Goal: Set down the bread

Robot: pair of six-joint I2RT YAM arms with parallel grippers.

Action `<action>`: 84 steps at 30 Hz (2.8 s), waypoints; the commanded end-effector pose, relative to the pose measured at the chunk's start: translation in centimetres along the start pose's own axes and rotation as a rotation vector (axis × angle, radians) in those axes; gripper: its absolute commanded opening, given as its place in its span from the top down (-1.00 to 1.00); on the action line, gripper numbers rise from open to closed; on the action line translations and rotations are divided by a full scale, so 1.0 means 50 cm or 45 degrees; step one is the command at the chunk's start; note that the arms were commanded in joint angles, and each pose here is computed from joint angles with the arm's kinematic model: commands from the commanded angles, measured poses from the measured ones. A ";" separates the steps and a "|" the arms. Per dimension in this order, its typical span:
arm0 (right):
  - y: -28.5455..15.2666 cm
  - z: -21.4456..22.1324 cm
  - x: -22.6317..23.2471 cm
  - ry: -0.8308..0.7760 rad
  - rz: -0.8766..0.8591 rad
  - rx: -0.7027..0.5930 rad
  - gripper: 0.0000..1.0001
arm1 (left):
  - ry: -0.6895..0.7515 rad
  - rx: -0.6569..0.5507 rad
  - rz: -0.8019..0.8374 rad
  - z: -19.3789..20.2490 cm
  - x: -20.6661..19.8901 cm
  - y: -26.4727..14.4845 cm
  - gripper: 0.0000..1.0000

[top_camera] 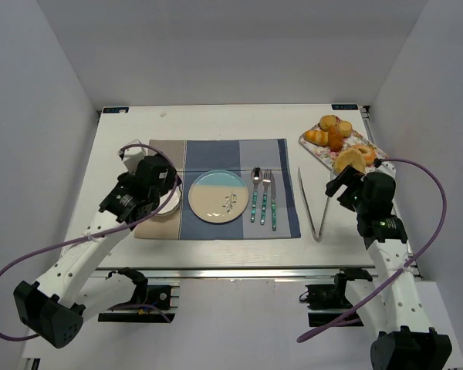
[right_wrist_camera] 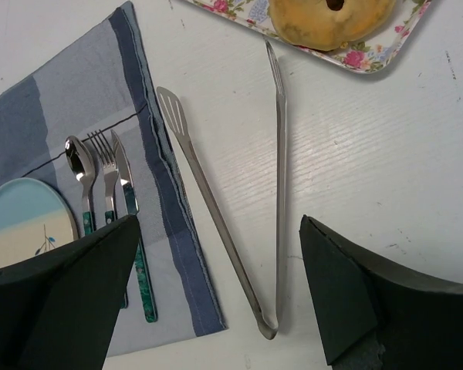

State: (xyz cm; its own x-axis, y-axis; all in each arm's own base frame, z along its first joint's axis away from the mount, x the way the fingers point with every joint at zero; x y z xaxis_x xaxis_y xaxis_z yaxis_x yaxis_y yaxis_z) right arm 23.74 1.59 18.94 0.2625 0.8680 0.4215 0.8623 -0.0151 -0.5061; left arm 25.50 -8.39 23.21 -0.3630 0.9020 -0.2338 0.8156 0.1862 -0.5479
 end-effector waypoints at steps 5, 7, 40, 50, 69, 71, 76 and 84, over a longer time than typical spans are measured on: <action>-0.003 0.003 0.005 -0.008 -0.032 0.002 -0.79 | -0.088 -0.072 0.015 -0.021 0.026 -0.023 -0.96; 0.000 0.015 0.006 -0.021 -0.043 0.049 -0.79 | -0.100 -0.078 0.031 -0.023 0.026 -0.027 -0.96; 0.123 0.218 -0.006 -0.436 0.311 0.526 -0.79 | -0.016 -0.079 0.185 -0.012 -0.018 -0.001 -0.96; 0.201 0.218 -0.008 -0.410 0.502 0.559 -0.79 | -0.059 -0.172 0.083 -0.031 0.027 -0.021 -0.96; 0.177 0.157 0.027 -0.377 0.257 0.460 0.13 | -0.074 -0.189 0.070 -0.028 0.032 -0.017 -0.96; 0.168 0.122 0.047 -0.392 0.207 0.391 0.13 | -0.065 -0.171 0.090 -0.022 0.026 -0.013 -0.96; 0.119 0.035 0.089 -0.378 0.146 0.239 0.20 | -0.030 -0.122 0.077 -0.011 0.016 0.002 -0.96; 0.061 -0.049 0.096 -0.281 0.220 0.129 0.17 | 0.005 -0.061 0.138 0.007 -0.009 0.018 -0.96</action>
State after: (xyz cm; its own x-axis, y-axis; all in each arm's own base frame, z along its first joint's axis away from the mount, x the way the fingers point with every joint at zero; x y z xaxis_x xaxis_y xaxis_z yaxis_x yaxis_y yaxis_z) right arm 28.92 5.75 19.48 0.2347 0.9583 0.1632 0.7588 -0.0757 -0.6469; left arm 25.91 -8.27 22.10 -0.3002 0.9155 -0.2679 0.8614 0.1395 -0.4885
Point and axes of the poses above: each gripper's point midway between its finger pads, its own y axis out along the fingers, its own x axis along the line the jaws close on, z = x × y, the point moved 4 cm from there along -y, back along the fingers, and after that the axes turned 3 degrees about y, right-handed, at the moved point
